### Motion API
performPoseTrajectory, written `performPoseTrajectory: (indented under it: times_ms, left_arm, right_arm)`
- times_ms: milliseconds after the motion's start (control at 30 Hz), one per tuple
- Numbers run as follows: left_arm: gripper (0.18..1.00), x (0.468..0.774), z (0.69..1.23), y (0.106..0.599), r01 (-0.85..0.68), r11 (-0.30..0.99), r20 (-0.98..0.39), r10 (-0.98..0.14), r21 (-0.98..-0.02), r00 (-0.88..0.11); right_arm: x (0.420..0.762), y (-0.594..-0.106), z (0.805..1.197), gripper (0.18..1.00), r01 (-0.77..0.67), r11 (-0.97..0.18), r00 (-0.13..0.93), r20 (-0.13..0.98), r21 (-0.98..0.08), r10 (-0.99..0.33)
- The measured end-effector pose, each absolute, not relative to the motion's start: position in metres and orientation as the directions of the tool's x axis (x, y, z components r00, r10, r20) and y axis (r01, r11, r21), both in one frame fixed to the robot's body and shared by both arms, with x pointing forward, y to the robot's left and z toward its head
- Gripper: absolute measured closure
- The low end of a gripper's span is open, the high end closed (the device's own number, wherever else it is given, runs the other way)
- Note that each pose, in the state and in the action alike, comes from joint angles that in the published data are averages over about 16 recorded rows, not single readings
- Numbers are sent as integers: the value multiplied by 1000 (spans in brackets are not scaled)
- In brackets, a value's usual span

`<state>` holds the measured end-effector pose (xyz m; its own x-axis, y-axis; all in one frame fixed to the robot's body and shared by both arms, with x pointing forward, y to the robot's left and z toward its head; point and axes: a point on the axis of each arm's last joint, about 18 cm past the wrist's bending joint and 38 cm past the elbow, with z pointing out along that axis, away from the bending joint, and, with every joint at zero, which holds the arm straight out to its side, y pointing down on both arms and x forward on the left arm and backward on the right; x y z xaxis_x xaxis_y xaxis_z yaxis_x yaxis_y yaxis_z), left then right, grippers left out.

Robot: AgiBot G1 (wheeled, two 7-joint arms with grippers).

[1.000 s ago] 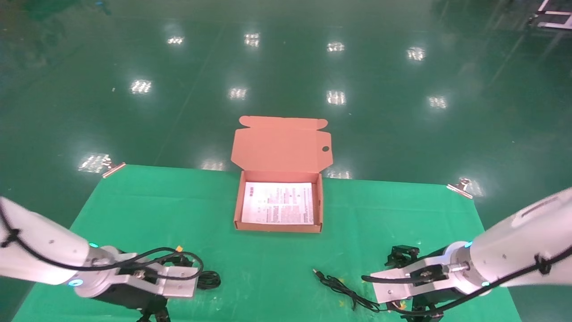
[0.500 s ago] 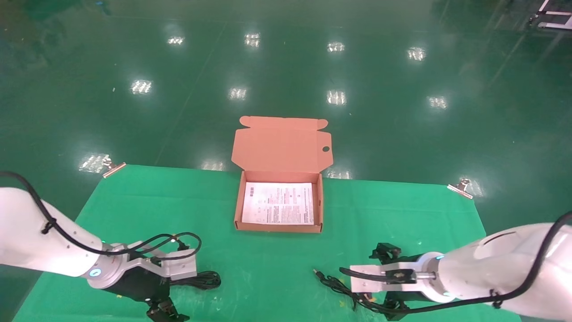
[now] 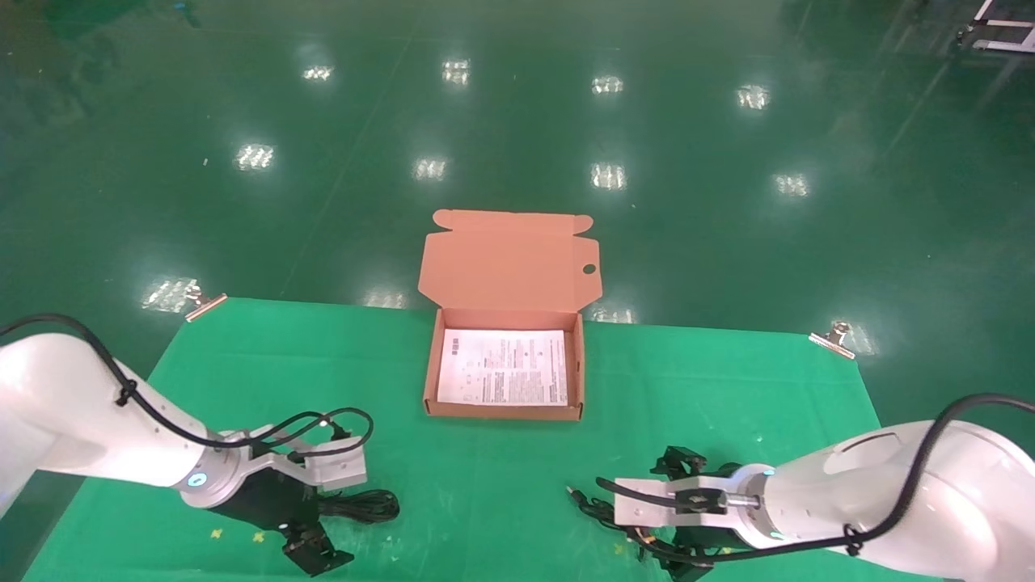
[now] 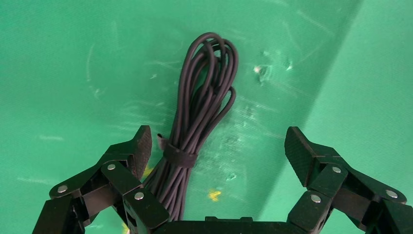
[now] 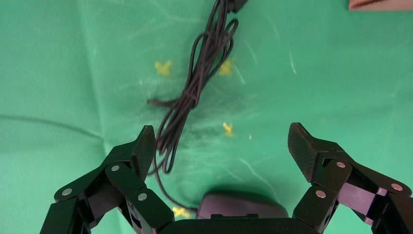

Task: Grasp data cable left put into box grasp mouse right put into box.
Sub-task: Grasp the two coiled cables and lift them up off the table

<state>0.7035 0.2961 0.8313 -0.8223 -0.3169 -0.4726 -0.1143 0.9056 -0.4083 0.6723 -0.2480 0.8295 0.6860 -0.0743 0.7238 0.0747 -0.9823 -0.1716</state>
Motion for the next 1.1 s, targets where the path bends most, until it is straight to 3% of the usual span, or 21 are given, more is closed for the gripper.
performPoseTrajectory:
  times_ms: [667,833,1100]
  left_arm:
    - [186,709,824,304,-134,908,-470,-327,-398,-820]
    - [201,709,824,304,-135,907,-470,-328,-398,-820]
    - [284,709,824,304,-132,908,-470,-326,-398,-820]
  right_arm:
    - [682,-239,805,183,64,-982,726,683,-176,-75]
    - [682,-239,803,204,63,-982,729,680,-177,-76]
    - [682,-240,805,306,63,-983,726,684,-175,-75]
